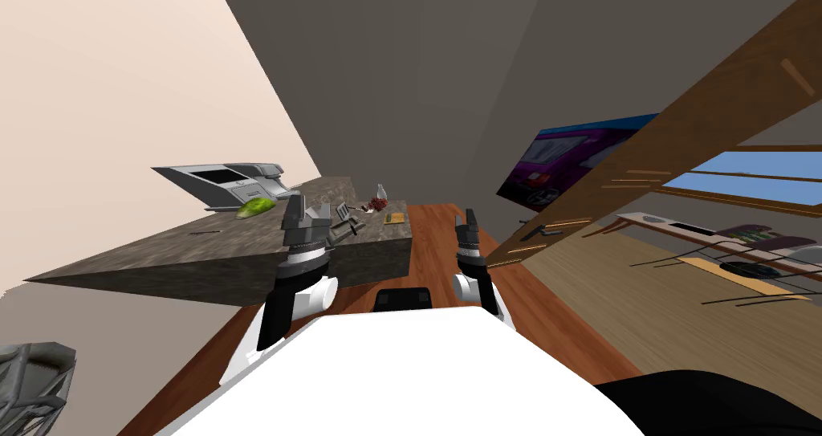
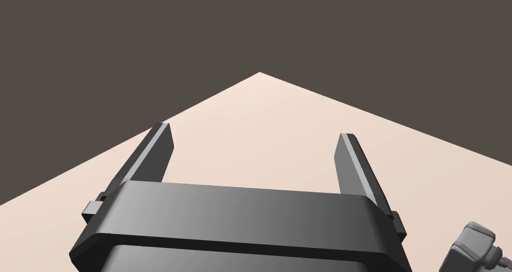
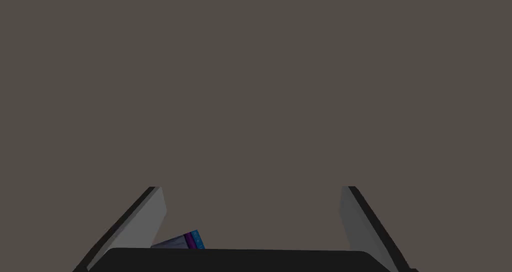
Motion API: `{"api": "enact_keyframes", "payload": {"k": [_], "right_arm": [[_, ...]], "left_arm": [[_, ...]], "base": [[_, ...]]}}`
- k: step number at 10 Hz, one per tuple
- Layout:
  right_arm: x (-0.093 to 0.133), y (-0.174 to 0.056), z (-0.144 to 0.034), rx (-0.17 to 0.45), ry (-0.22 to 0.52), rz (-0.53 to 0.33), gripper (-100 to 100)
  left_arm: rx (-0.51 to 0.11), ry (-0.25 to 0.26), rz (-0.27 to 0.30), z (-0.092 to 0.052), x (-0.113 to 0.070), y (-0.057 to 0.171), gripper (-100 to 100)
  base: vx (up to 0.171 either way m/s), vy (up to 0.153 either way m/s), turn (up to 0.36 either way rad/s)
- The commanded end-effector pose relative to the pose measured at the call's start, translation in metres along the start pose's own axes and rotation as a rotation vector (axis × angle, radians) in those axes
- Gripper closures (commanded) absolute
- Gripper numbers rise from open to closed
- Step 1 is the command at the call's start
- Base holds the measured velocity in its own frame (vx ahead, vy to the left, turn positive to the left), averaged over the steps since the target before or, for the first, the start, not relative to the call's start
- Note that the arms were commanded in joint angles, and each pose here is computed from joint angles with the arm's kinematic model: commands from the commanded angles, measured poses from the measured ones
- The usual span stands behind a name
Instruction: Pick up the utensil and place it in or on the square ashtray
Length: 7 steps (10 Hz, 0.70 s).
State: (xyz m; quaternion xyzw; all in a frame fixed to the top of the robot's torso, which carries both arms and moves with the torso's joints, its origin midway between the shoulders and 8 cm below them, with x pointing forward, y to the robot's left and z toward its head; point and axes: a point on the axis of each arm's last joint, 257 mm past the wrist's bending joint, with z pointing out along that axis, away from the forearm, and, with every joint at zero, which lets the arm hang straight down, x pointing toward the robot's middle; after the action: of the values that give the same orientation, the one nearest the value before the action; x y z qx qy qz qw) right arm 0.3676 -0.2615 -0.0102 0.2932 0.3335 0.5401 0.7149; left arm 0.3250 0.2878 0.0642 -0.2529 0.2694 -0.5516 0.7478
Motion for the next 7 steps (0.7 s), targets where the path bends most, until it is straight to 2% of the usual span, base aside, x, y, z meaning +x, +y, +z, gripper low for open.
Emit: {"api": "enact_keyframes", "payload": {"k": [1, 4, 7], "right_arm": [[0.000, 0.000, 0.000, 0.000, 0.000, 0.000, 0], [0.000, 0.000, 0.000, 0.000, 0.000, 0.000, 0], [0.000, 0.000, 0.000, 0.000, 0.000, 0.000, 0]], "left_arm": [[-0.030, 0.054, 0.053, -0.004, 0.008, 0.013, -100], [-0.099, 0.127, 0.155, -0.016, 0.017, 0.043, -100], [-0.187, 0.200, 0.279, -0.034, 0.022, 0.080, -100]], "base": [[0.001, 0.021, -0.035], [0.001, 0.047, -0.042], [-0.006, 0.045, -0.050]]}}
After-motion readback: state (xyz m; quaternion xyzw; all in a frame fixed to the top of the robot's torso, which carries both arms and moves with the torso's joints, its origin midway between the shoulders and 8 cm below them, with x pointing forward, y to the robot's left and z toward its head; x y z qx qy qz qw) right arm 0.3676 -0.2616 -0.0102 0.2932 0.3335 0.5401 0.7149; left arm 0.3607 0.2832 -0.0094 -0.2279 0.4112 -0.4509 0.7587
